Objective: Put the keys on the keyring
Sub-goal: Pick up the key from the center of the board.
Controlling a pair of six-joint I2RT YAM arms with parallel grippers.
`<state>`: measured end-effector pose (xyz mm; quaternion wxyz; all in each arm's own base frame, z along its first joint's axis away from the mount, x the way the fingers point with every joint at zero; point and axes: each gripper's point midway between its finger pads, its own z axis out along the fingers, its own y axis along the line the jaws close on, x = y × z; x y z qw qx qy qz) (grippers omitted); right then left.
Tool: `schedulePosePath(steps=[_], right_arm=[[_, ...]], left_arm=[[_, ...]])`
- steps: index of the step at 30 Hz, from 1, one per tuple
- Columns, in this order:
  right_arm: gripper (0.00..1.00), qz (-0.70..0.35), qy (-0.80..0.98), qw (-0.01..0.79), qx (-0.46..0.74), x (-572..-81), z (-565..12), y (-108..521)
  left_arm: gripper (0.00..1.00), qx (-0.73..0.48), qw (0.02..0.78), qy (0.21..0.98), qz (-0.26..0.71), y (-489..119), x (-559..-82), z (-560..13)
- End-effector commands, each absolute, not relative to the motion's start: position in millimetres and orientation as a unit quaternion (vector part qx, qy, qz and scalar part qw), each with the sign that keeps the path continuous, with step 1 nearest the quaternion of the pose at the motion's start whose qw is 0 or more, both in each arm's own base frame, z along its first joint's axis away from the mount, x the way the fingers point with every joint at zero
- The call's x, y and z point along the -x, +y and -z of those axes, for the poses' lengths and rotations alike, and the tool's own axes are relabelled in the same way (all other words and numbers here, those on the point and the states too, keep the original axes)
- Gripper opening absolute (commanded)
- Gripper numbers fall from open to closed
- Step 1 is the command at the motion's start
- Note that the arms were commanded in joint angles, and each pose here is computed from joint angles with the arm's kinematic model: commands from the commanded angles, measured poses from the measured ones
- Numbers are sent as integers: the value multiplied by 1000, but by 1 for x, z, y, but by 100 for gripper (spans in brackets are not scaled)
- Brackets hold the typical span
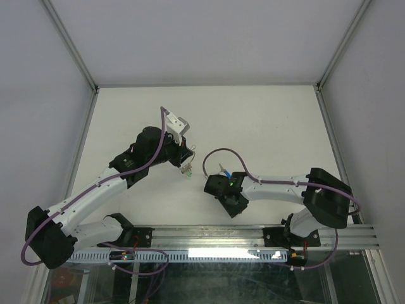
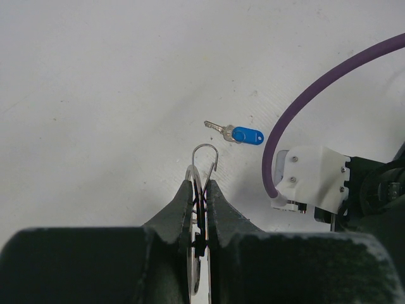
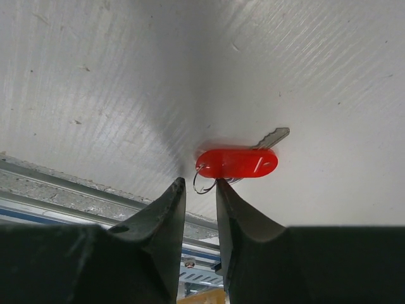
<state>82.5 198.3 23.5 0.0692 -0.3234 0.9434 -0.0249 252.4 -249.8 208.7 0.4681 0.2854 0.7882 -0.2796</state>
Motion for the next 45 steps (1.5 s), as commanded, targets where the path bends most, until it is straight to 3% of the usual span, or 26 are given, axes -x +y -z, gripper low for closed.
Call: schedulePosePath(steps=[1, 8, 13, 17, 30, 33, 35, 38, 45], right_arm=[[29, 31, 938, 88, 333, -91, -30, 206], [23, 35, 936, 102, 334, -96, -31, 209], [14, 31, 935, 116, 334, -101, -35, 214], [0, 26, 934, 135, 329, -105, -45, 214], [0, -260, 904, 169, 294, -109, -129, 242], [0, -324, 888, 146, 293, -103, -146, 251], [0, -307, 896, 138, 290, -107, -145, 245], [0, -170, 944, 158, 233, -146, -132, 198], [0, -318, 888, 184, 277, -143, -180, 248]], left_arm=[[0, -293, 492, 765, 295, -256, -256, -228], [0, -294, 492, 764, 295, -256, -256, -228], [0, -294, 493, 764, 294, -256, -256, -228], [0, -294, 494, 764, 293, -255, -256, -228], [0, -300, 508, 750, 297, -254, -253, -236], [0, -304, 515, 744, 297, -253, -252, -239], [0, -305, 516, 744, 296, -252, -252, -239], [0, -305, 515, 745, 295, -252, -251, -239], [0, -312, 518, 735, 306, -254, -247, -245]])
